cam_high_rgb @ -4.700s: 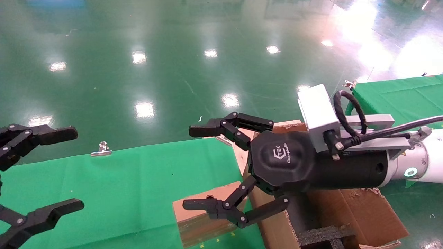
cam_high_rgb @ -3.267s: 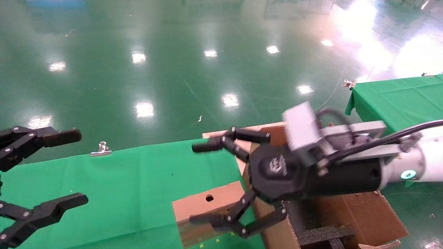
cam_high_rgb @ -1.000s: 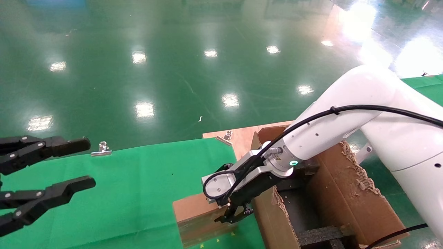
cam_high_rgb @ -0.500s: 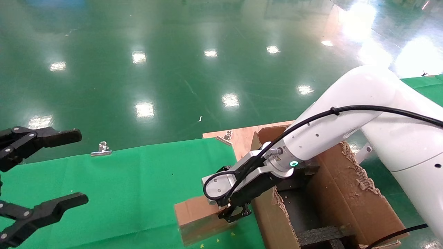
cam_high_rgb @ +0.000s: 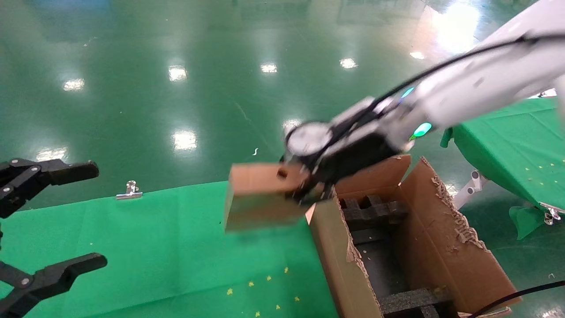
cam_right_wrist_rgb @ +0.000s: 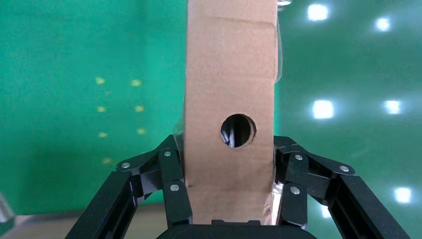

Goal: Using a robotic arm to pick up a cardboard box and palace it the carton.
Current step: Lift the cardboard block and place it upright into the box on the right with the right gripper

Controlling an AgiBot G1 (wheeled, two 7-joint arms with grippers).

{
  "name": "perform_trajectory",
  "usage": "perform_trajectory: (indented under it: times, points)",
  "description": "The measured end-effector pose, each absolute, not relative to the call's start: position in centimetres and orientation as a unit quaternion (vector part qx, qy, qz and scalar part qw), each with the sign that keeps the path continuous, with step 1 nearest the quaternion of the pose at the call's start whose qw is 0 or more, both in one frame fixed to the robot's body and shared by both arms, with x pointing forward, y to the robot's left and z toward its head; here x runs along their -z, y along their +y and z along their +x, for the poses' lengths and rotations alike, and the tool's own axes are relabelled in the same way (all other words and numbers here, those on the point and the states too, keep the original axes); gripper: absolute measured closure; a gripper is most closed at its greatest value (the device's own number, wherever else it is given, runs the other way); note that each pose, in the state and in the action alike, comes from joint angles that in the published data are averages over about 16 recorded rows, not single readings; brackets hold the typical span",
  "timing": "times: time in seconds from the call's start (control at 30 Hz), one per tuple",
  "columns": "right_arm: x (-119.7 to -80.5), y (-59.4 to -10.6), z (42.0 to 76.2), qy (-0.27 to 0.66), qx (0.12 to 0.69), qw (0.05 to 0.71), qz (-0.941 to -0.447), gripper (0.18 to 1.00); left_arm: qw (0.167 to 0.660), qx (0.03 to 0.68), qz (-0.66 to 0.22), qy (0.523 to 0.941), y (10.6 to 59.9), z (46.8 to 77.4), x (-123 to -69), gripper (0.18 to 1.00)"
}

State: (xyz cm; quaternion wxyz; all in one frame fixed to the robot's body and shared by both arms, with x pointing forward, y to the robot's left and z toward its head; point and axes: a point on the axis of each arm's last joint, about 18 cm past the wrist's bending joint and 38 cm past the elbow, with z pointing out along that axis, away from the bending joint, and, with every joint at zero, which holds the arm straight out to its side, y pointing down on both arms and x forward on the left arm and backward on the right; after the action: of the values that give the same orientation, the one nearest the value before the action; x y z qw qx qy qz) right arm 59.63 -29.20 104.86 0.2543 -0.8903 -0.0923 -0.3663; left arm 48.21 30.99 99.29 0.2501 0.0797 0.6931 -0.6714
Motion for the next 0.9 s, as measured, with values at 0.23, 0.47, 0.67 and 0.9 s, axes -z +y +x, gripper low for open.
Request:
perform_trajectory:
  times: [0.23, 0.47, 0.67, 0.9]
  points:
    - [-110.0, -33.2, 57.9, -0.063, 0.410, 0.276, -0.867, 0.834, 0.250, 0.671, 0.080, 0.693, 31.0, 48.2, -99.3, 0.187]
    - [-111.7, -38.0, 56.1, -0.016, 0.434, 0.272, -0.859, 0.837, 0.250, 0.671, 0.080, 0.693, 31.0, 48.2, -99.3, 0.183]
    - [-111.1, -43.3, 54.0, 0.047, 0.444, 0.252, -0.859, 0.838, 0.250, 0.671, 0.080, 0.693, 31.0, 48.2, -99.3, 0.183]
    - [-108.4, -49.4, 50.7, 0.135, 0.441, 0.233, -0.856, 0.839, 0.250, 0.671, 0.080, 0.693, 31.0, 48.2, -99.3, 0.183]
